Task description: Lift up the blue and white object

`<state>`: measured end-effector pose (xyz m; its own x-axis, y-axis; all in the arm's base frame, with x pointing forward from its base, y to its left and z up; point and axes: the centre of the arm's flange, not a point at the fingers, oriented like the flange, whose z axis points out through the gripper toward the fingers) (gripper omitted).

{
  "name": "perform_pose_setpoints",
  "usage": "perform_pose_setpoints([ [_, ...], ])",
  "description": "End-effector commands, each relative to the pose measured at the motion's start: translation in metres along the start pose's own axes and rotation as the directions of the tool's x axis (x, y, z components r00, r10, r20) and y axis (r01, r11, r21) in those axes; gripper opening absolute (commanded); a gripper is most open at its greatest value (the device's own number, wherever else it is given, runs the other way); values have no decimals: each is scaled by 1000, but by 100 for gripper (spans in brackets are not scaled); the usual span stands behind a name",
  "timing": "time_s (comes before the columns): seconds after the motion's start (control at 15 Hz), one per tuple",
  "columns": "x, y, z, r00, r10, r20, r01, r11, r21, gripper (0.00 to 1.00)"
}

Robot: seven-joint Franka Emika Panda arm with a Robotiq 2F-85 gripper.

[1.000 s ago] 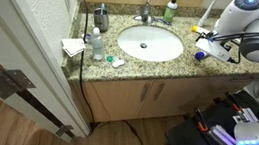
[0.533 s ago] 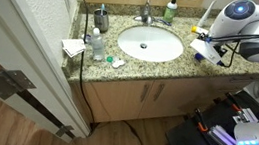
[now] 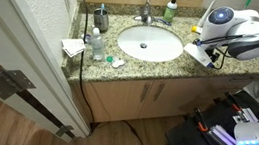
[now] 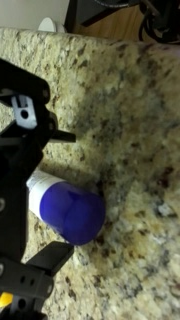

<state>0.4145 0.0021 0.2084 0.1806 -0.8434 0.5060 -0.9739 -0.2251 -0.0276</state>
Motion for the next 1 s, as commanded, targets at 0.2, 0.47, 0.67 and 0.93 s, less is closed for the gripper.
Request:
perform_pose_setpoints([
  [0.2,1,-3,3,1000,4,3,-4,1000,-4,74],
  [0.47,3,-3,2,1000,0,-20,0,1000,-8,46],
  [0.67,4,-2,0,1000,1,-22,-1,1000,-8,27],
  [0.93,25,-1,-12,997,20,74,-21,1000,8,16],
])
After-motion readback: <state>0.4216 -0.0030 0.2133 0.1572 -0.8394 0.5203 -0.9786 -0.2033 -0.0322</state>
